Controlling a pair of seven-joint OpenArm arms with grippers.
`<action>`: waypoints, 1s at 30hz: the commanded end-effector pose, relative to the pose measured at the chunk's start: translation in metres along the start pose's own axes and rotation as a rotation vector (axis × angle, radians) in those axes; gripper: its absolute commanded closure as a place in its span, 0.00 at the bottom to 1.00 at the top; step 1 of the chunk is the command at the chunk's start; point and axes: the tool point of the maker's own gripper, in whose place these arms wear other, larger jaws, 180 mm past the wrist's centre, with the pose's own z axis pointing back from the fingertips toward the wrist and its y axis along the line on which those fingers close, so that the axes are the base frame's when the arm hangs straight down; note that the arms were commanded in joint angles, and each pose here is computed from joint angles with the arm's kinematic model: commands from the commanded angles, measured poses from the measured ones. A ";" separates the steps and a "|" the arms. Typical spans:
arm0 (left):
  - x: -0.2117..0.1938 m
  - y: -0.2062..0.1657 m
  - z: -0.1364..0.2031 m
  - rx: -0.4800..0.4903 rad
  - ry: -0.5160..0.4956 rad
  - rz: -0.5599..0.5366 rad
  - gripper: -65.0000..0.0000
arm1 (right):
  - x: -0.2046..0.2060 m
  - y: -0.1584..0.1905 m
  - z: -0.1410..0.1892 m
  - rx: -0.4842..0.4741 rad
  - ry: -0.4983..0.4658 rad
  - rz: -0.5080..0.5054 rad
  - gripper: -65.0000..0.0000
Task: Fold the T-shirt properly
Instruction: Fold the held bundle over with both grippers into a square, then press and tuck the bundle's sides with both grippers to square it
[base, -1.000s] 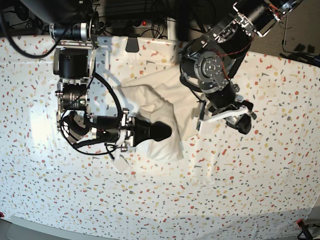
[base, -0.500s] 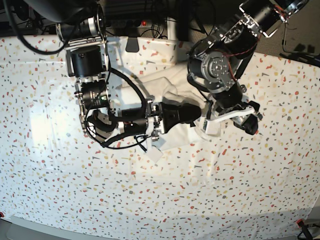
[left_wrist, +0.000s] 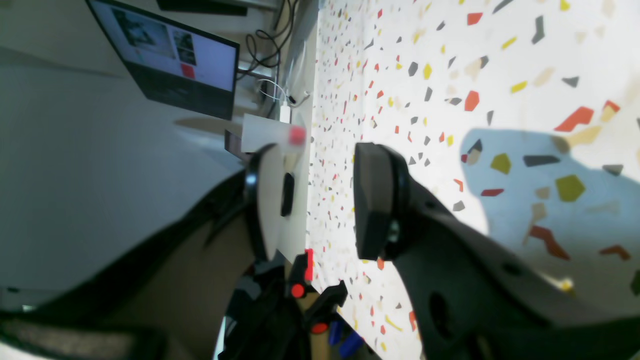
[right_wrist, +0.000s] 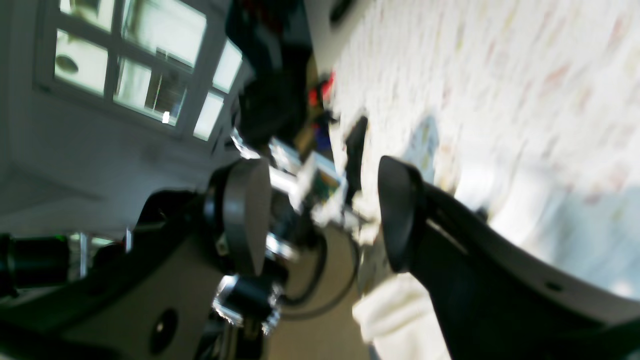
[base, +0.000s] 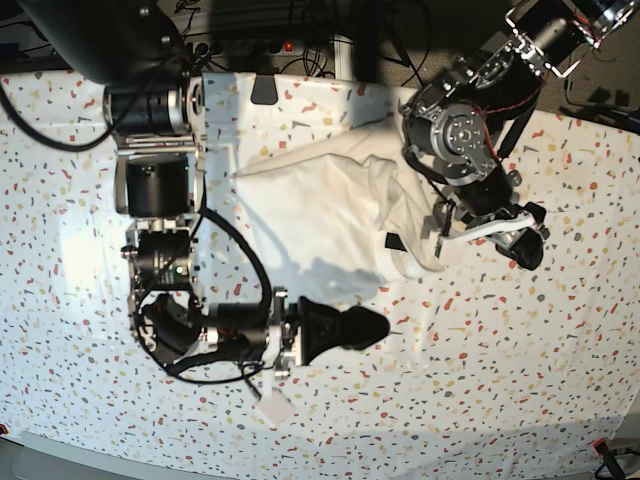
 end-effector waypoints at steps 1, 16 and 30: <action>0.011 0.015 -0.003 0.049 -0.030 0.031 0.64 | 0.030 0.013 0.008 0.025 -0.068 0.056 0.47; 0.116 0.069 0.102 -0.402 -0.428 0.671 0.64 | 0.063 -0.100 0.078 -0.665 -0.219 0.199 0.47; 0.124 -0.034 0.245 -1.290 -0.566 0.599 0.64 | 0.043 -0.123 0.041 -0.820 0.018 0.473 0.47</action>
